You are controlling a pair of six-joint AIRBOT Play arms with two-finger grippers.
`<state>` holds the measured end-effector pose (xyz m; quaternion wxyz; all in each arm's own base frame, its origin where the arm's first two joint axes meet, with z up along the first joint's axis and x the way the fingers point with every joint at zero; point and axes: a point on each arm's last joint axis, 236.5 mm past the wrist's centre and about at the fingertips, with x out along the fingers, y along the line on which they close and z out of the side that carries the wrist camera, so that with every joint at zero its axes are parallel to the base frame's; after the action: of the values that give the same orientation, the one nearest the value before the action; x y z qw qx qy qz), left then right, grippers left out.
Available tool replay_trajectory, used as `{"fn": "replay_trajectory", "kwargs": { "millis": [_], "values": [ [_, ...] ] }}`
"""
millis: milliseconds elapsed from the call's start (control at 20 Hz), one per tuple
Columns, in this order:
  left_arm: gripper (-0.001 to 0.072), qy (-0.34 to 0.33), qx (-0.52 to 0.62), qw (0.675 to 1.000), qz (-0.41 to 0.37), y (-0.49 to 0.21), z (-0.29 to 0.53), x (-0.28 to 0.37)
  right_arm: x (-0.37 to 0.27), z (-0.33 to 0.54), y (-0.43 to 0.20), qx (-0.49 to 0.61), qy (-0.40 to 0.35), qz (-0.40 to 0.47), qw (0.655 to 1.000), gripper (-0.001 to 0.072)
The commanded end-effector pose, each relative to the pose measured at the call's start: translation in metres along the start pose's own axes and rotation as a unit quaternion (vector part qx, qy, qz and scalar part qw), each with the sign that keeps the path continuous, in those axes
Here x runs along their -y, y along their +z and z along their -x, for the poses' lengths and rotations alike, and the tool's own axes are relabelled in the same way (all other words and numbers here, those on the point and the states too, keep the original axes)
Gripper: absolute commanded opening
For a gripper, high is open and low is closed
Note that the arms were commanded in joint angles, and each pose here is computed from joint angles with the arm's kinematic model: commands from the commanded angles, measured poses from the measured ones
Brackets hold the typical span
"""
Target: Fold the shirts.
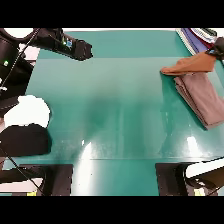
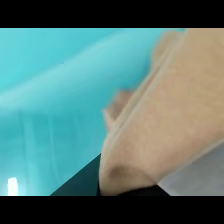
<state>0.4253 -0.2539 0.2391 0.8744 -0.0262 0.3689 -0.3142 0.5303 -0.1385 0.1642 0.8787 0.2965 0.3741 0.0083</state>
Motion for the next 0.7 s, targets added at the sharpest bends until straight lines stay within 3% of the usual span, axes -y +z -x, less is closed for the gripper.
{"fn": "replay_trajectory", "kwargs": {
  "millis": [0,200,650],
  "values": [
    [0.0026,-0.001,0.002,1.000,0.005,0.001,0.000,0.001,-0.012,0.033,0.031,0.051,0.006,0.016,0.999,0.0021],
    [0.0026,-0.001,0.000,1.000,0.005,0.000,0.000,0.001,-0.013,0.065,0.036,0.086,-0.003,0.012,0.996,0.0021],
    [0.0026,-0.001,0.000,1.000,0.004,0.000,0.000,0.001,0.051,0.115,-0.039,0.028,-0.058,-0.034,0.997,0.0021]
  ]
}}
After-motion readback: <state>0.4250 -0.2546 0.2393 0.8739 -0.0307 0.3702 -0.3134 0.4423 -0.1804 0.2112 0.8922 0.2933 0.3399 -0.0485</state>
